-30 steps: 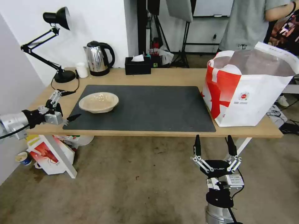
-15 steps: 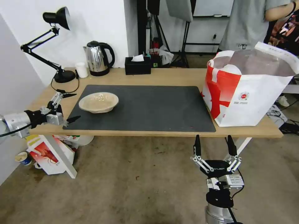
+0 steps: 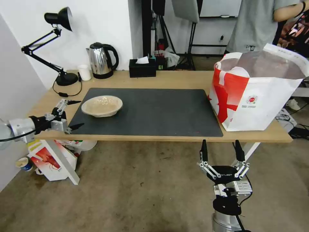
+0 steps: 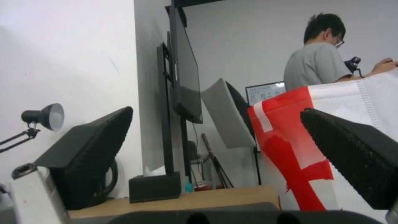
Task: Pick up the trash from the table and place it into the takeout bag.
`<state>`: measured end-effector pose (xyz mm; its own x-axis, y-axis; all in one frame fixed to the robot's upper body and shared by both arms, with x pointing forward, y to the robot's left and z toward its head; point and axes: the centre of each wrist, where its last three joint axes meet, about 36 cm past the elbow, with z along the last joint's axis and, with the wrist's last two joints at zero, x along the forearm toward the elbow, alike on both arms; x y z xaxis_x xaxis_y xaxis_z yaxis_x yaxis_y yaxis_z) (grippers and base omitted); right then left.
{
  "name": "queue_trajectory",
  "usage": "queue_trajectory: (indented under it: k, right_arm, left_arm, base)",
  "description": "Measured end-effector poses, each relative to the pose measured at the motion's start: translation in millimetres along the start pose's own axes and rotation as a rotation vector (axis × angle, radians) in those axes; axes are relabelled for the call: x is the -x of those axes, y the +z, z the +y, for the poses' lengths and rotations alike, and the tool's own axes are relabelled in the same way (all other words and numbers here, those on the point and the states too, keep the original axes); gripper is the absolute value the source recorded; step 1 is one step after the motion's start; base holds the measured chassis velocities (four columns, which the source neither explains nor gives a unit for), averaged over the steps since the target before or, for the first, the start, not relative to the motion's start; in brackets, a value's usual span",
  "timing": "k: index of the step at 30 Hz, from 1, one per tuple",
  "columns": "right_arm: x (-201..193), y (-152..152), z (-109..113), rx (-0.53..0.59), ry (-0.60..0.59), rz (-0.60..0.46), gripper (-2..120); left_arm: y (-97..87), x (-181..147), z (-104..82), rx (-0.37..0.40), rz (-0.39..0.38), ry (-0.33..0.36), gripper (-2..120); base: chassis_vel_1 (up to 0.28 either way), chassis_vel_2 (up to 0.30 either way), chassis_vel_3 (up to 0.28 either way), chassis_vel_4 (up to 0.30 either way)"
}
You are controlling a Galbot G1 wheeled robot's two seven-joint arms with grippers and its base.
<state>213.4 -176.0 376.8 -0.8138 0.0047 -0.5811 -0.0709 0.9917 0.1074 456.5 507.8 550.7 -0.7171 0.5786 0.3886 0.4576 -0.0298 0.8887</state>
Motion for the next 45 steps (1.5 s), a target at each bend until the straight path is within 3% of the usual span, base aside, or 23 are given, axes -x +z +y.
queue_trajectory:
  k: [45]
  right_arm:
    - [0,0,0,0.0,0.0,0.0,100]
  left_arm:
    - [24.3,16,5.4,0.008,0.059,-0.009,100]
  base:
    - [0.0,0.0,0.0,0.0]
